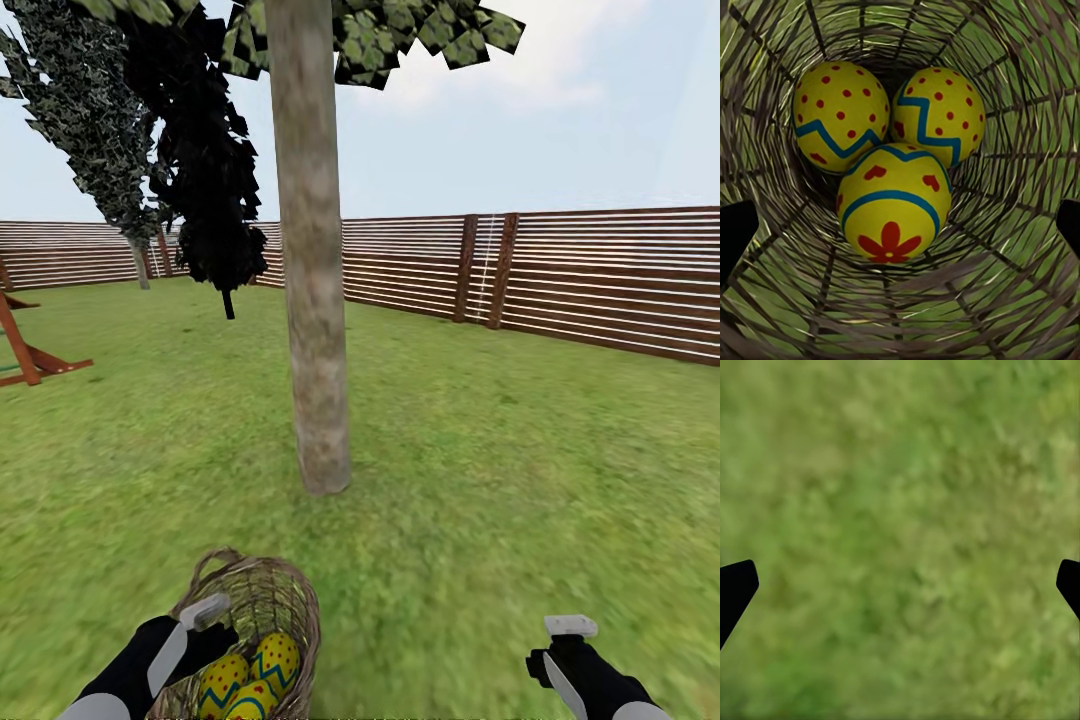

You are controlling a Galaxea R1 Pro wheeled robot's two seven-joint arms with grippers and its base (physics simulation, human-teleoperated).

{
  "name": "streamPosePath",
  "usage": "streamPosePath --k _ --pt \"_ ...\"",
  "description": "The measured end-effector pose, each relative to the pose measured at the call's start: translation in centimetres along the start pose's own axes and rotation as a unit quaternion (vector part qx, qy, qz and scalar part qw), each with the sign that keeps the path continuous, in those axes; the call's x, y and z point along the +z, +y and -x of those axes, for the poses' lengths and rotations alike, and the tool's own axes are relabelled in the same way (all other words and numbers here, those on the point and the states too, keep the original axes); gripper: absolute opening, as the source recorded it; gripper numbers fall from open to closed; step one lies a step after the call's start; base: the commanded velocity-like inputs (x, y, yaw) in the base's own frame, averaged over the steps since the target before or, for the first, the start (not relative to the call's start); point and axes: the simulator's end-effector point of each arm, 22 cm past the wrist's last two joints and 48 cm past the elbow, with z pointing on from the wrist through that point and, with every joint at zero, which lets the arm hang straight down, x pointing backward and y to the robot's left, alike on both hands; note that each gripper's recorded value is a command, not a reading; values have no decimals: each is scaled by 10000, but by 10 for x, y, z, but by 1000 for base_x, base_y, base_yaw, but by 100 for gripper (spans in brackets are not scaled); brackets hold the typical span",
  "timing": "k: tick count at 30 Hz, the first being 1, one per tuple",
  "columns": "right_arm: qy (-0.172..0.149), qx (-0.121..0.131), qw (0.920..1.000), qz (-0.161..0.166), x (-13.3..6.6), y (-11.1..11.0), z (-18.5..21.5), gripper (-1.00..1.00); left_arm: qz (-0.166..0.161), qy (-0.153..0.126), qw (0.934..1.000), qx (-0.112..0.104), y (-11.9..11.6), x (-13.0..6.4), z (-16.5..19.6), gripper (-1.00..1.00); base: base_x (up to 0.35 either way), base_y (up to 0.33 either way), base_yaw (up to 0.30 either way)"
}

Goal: Take the three Easter eggs out of the wicker basket on the lawn in the garden, then place them on the lawn next to a single tree (choose any tree) so that all three eggs are next to the same tree and none are left in the basket.

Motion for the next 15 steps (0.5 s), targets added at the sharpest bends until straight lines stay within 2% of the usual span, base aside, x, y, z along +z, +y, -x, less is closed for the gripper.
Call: streamPosePath --k 15 --pt "-2 1 10000 1 25 9 -18 100 -3 7 10000 6 7 27 -17 100 0 0 0"
